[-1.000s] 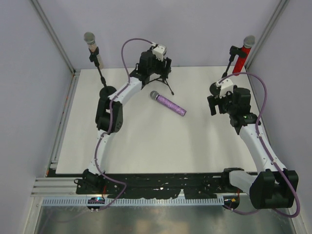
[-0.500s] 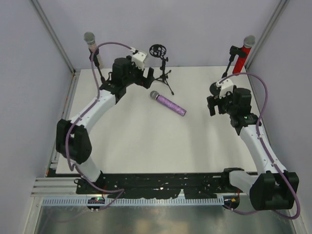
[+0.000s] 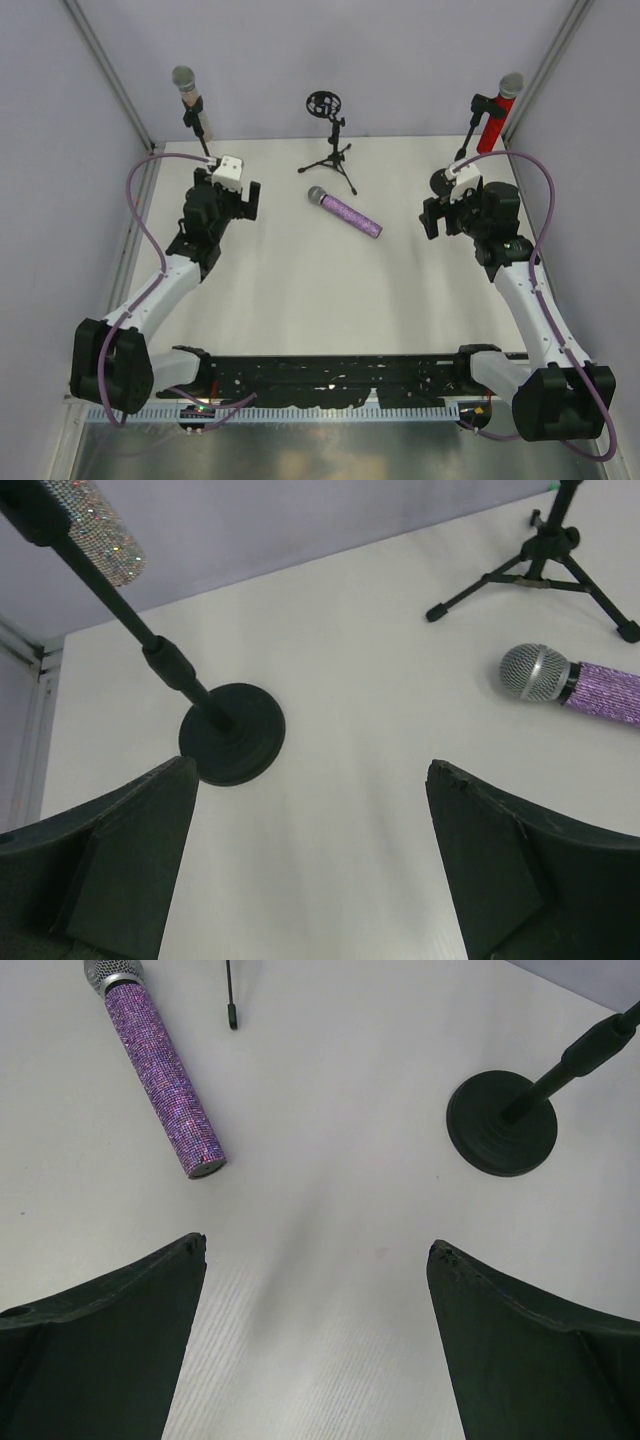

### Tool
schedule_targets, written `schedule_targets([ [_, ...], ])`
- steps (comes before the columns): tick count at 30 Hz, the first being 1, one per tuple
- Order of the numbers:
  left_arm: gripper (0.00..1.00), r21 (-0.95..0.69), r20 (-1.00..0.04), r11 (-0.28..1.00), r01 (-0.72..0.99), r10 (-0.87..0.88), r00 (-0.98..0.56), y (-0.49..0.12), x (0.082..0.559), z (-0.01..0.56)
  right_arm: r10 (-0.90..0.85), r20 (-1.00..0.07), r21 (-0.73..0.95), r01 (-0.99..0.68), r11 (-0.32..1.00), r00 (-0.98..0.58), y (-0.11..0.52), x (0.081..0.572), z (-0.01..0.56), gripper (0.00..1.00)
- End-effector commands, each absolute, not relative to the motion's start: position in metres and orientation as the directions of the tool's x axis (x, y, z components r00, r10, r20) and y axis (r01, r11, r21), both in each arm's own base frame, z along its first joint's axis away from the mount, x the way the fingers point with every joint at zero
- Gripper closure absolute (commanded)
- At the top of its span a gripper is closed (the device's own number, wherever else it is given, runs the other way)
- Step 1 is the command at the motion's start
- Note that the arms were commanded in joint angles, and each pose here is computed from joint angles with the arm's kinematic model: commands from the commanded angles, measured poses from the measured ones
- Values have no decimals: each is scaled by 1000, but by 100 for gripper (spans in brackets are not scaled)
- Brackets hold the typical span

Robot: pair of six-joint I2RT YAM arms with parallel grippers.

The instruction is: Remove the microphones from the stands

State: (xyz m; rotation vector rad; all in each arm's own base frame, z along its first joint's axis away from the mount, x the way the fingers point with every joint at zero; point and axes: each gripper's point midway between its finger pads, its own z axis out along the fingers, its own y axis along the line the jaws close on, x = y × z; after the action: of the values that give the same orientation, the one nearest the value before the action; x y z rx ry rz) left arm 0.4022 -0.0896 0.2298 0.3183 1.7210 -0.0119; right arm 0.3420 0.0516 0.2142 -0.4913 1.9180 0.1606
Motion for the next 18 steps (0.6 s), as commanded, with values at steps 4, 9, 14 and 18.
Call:
schedule_targets([
  [4,1,100,-994,994,-43,102,42,-33,447,285,-243,-941,-130,-410,903,-237,55,341,242,5],
  [9,0,87,-992,995,-42,90,83,-19,469,290,-246,-941,-137,-406,904,-231,54,341,241,5],
  [14,4,87,-993,995,-58,91,79,-9,488,277,-246,-939,-133,-407,904,-240,54,343,239,5],
  [18,10,101,-990,995,23,98,104,-14,499,262,-251,-938,-140,-402,905,-240,53,343,239,5],
])
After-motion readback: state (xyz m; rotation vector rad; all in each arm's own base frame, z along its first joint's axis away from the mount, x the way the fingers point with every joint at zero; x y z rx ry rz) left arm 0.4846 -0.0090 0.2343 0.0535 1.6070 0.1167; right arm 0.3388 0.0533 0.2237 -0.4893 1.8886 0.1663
